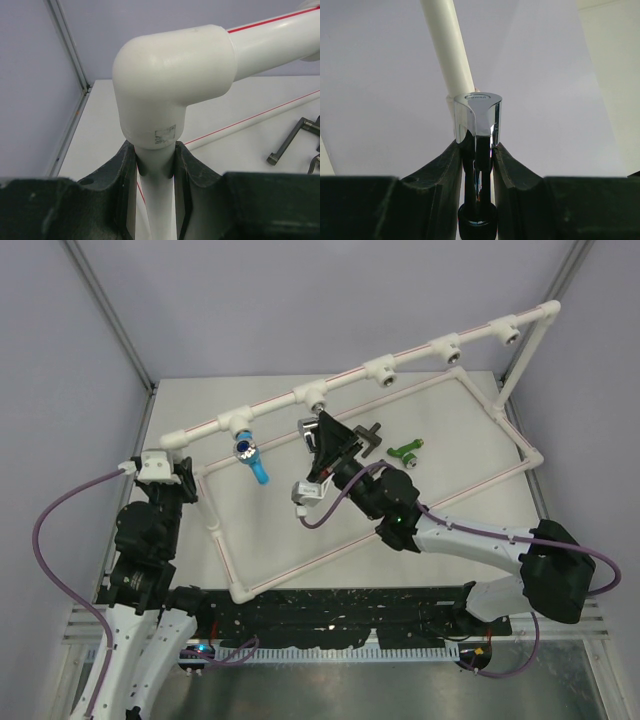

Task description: Install the water faucets

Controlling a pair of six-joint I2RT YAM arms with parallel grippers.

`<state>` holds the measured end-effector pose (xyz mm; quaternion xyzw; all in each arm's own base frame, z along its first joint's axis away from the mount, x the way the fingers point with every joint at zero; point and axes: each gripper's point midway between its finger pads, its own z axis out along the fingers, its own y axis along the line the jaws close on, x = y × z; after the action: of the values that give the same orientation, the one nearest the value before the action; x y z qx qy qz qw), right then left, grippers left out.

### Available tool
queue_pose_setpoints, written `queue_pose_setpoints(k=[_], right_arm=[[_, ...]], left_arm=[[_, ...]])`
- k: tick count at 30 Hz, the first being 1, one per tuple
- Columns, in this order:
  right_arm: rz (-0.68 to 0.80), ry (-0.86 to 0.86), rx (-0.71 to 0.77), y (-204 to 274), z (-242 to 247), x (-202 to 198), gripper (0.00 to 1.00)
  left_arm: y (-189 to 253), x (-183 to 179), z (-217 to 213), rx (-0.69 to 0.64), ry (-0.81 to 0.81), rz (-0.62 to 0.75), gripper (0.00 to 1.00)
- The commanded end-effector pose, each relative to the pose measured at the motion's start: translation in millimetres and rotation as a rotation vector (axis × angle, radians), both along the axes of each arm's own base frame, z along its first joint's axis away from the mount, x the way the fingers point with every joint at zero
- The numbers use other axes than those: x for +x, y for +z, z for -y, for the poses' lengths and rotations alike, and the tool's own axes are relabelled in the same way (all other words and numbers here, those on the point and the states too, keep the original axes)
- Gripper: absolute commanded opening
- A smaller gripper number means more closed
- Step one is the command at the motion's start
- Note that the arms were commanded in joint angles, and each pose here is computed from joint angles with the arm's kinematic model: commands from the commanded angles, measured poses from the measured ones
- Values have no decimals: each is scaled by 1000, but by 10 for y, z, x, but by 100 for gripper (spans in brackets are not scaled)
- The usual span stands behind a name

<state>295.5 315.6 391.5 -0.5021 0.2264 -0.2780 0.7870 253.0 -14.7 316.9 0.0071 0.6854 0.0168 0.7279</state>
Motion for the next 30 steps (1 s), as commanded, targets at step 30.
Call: queue_pose_setpoints(k=[30], right_arm=[[-244, -29, 401, -149, 330, 413, 5]], left_arm=[[-222, -6, 106, 55, -59, -70, 0]])
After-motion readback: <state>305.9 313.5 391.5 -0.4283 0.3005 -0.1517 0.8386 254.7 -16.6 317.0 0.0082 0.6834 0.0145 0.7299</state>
